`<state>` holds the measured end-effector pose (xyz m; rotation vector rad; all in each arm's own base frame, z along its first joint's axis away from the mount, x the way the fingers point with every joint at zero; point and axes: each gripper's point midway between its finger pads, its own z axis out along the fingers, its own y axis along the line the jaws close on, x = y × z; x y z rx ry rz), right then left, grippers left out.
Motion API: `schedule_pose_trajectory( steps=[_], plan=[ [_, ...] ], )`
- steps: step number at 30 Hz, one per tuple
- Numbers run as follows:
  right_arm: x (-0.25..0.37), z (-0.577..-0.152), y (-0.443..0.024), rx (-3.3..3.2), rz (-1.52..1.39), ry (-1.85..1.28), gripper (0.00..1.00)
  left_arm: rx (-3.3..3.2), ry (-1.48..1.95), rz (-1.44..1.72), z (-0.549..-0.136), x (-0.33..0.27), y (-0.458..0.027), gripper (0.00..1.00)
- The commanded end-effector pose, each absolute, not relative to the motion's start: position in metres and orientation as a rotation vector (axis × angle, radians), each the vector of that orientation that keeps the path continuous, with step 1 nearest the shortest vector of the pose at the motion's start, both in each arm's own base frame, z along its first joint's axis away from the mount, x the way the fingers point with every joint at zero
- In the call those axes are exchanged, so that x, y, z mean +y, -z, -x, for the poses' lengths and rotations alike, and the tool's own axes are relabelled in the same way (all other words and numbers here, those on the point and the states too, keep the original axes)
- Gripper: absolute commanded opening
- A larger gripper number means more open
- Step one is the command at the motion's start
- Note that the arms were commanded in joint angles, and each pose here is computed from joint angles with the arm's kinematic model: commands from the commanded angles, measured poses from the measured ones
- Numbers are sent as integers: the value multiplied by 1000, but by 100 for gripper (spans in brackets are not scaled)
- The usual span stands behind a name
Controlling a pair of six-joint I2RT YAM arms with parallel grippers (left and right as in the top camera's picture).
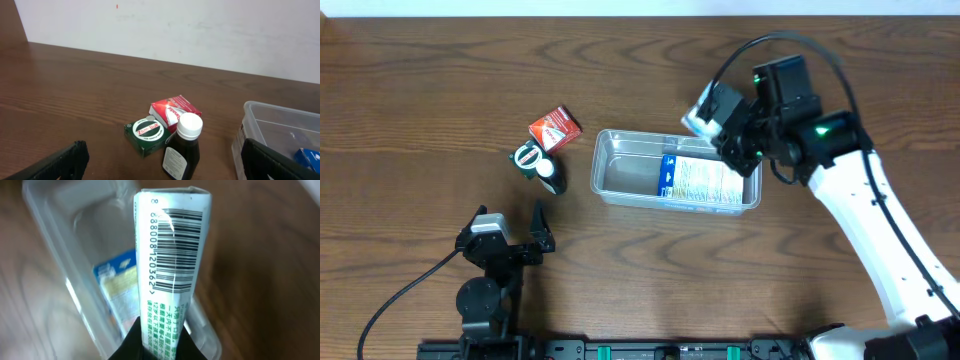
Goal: Pack container
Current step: 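Carry the slim box into the container beside the blue box, release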
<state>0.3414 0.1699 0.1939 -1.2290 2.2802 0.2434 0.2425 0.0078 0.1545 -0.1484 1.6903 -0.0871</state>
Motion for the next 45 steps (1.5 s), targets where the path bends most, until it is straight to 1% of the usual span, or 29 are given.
schedule_pose_trajectory(
  steps=[1, 12, 22, 30, 38, 45],
  plan=[
    [168, -338, -177, 2211, 1467, -172, 1, 1728, 76, 152, -243, 9, -137, 98],
    [168, -337, -131, 2137, 1780, -166, 1, 1728, 76, 152, -243, 9, -137, 98],
    [164, -337, -95, 2176, 1885, -210, 1, 1728, 76, 152, -243, 9, -137, 98],
    [156, -340, -74, 2061, 2061, -204, 1, 1728, 76, 152, -243, 9, -137, 98],
    [140, -357, -72, 2079, 2006, -161, 8, 1728, 76, 152, -243, 9, -137, 98],
    [137, -363, -71, 2078, 1985, -150, 8, 1728, 76, 152, -243, 9, -137, 98]
  ],
)
